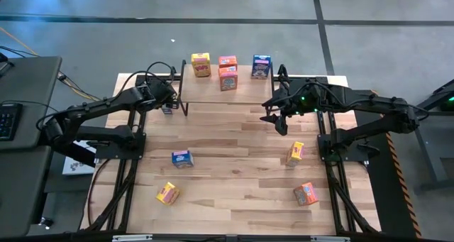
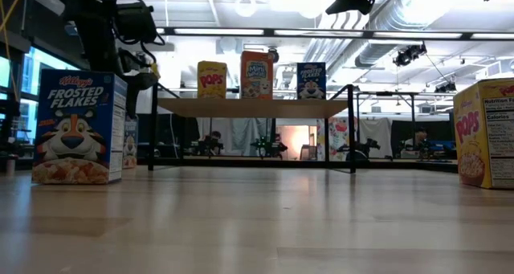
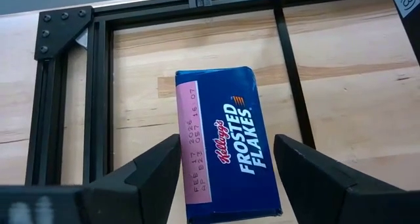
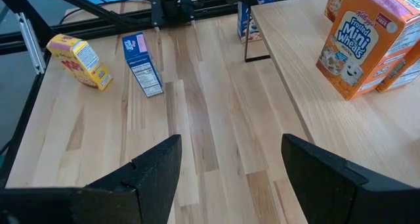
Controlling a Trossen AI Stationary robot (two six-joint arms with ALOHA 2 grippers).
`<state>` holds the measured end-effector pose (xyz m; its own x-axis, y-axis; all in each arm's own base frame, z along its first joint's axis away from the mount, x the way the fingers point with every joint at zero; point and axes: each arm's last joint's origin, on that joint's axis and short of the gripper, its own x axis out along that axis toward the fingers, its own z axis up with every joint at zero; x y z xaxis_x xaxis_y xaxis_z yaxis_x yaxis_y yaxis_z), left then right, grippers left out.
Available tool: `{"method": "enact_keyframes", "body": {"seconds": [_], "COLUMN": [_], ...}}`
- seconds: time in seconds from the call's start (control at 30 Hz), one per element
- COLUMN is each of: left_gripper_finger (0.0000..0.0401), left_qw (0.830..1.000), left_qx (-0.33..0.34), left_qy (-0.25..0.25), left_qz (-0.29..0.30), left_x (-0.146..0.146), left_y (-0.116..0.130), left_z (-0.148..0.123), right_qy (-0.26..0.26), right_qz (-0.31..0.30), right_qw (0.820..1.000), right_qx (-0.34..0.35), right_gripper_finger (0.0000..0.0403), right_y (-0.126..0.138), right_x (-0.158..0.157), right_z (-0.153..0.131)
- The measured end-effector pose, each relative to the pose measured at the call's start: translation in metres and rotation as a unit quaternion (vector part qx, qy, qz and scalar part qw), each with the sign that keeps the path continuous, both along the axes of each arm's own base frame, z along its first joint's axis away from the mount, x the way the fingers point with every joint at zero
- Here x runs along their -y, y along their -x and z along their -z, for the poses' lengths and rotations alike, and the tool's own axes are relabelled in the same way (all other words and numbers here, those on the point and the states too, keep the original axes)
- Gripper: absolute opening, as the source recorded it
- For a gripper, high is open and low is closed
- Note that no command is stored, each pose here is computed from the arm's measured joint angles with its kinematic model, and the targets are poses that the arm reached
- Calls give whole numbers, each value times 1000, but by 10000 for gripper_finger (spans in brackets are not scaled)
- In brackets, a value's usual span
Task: Stack cereal on shelf
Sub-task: Put the top blue cereal box on the shelf aligned with the other blue cereal box
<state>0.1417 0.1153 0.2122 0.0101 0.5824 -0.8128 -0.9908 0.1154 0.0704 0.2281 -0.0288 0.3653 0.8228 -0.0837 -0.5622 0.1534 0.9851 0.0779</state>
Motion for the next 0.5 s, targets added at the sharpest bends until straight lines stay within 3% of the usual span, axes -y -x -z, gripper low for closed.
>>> {"method": "enact_keyframes", "body": {"seconds": [0.5], "left_gripper_finger": [185], "left_qw": [1000], "left_qx": [-14], "left_qy": [2], "left_qz": [28], "left_x": [1], "left_y": [1], "left_z": [-1], "right_qy": [0], "right_qz": [0], "right_qw": [1000], "right_qx": [0], "right_gripper_finger": [256], "right_y": [0], "right_x": [0], "right_z": [0]}}
